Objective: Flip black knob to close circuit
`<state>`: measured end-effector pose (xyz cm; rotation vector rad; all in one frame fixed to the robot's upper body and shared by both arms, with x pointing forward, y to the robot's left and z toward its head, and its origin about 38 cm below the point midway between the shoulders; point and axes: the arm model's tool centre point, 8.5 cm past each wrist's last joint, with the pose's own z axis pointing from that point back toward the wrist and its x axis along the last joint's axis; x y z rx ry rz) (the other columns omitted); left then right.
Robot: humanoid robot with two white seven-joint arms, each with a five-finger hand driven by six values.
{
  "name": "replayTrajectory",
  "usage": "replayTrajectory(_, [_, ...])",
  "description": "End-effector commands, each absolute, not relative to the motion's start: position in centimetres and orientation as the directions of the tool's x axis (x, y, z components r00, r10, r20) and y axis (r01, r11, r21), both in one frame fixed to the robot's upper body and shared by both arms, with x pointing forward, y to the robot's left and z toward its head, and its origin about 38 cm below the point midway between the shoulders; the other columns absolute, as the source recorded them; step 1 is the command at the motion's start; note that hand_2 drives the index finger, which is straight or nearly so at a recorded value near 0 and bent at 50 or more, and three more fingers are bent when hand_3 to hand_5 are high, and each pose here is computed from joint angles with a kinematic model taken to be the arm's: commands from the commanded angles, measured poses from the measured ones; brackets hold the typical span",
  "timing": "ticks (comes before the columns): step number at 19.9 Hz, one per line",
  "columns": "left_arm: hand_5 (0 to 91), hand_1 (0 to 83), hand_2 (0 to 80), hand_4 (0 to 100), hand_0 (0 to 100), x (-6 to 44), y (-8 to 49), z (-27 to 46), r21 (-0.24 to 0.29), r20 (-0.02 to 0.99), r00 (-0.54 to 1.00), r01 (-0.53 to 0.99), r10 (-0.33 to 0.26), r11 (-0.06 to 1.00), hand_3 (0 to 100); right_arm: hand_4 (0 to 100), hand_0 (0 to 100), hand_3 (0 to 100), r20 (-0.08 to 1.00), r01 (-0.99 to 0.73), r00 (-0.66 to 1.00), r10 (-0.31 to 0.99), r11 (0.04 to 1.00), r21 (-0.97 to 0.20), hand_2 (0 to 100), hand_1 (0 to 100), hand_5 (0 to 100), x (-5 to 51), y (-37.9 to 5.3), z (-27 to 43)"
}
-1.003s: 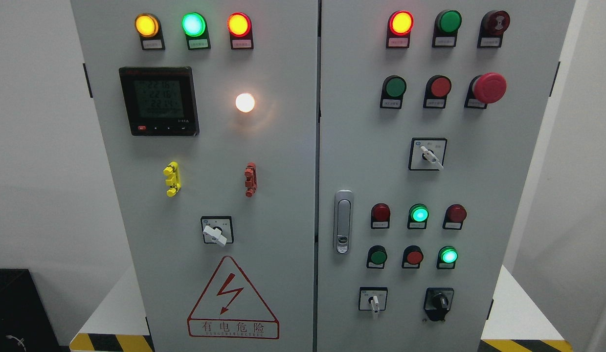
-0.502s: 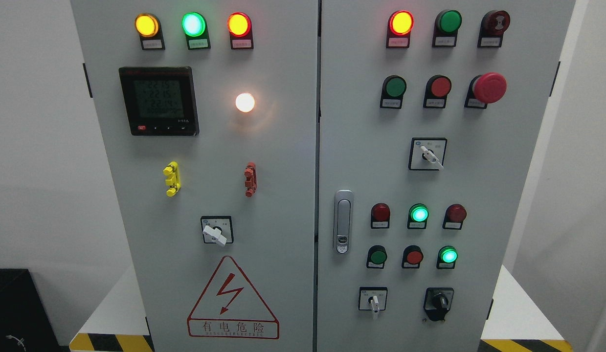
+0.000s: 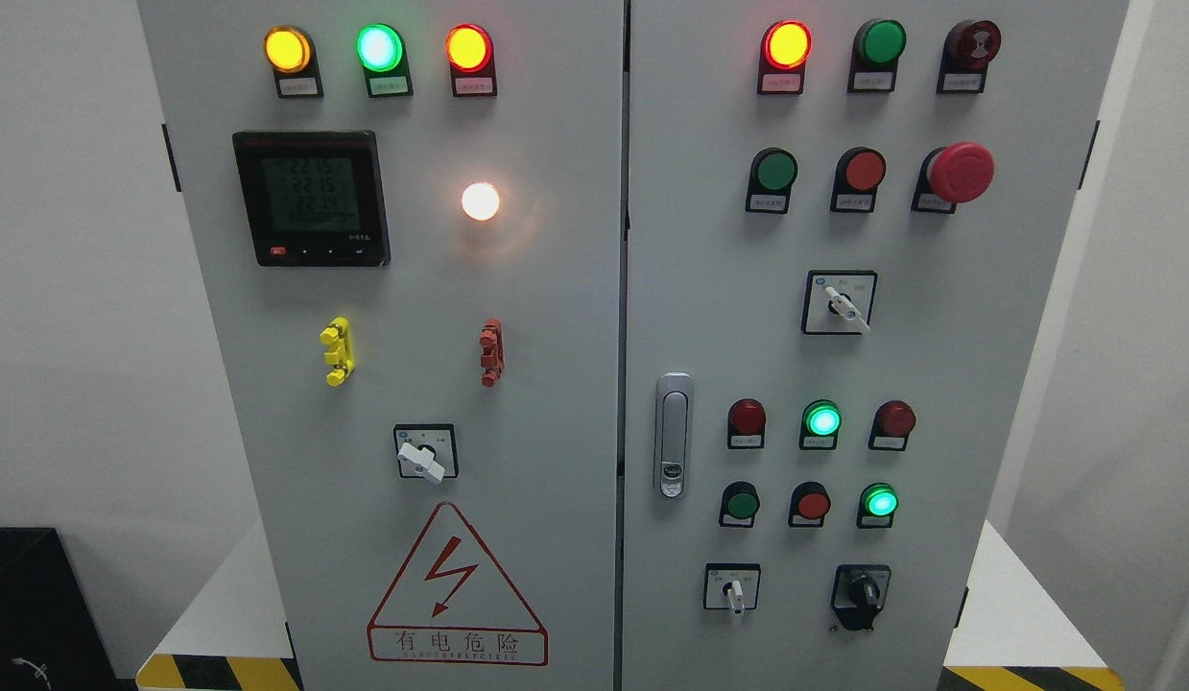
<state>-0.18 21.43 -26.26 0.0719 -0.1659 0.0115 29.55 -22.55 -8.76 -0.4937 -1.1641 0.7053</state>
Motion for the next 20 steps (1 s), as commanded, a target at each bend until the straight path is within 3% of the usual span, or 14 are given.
replayTrajectory(1, [0.0, 0.0, 0.0, 0, 0, -0.9, 21.4, -26.2, 0.069, 0.144, 0.989, 0.026, -0.035, 0.997, 0, 74, 0, 92, 0.584, 0.008, 0.078, 0.808, 0.585, -0.811, 74, 0, 70, 33.3, -24.9, 1.9])
replayTrajectory(8, [0.0, 0.0, 0.0, 0, 0, -0.9, 21.4, -26.2, 0.069, 0.143, 0.989, 0.026, -0.035, 0.997, 0, 74, 0, 92, 0.574, 0.095, 0.067, 0.816, 0.567, -0.818, 74, 0, 71, 35.3, -25.6, 6.2])
replayTrajectory(20, [0.0, 0.0, 0.0, 0, 0, -0.9, 21.4, -26.2, 0.069, 0.144, 0.989, 0.026, -0.035, 0.997, 0, 75, 0, 93, 0.392, 0.152, 0.096, 0.915, 0.376, -0.914, 74, 0, 72, 37.2, -27.6, 11.7])
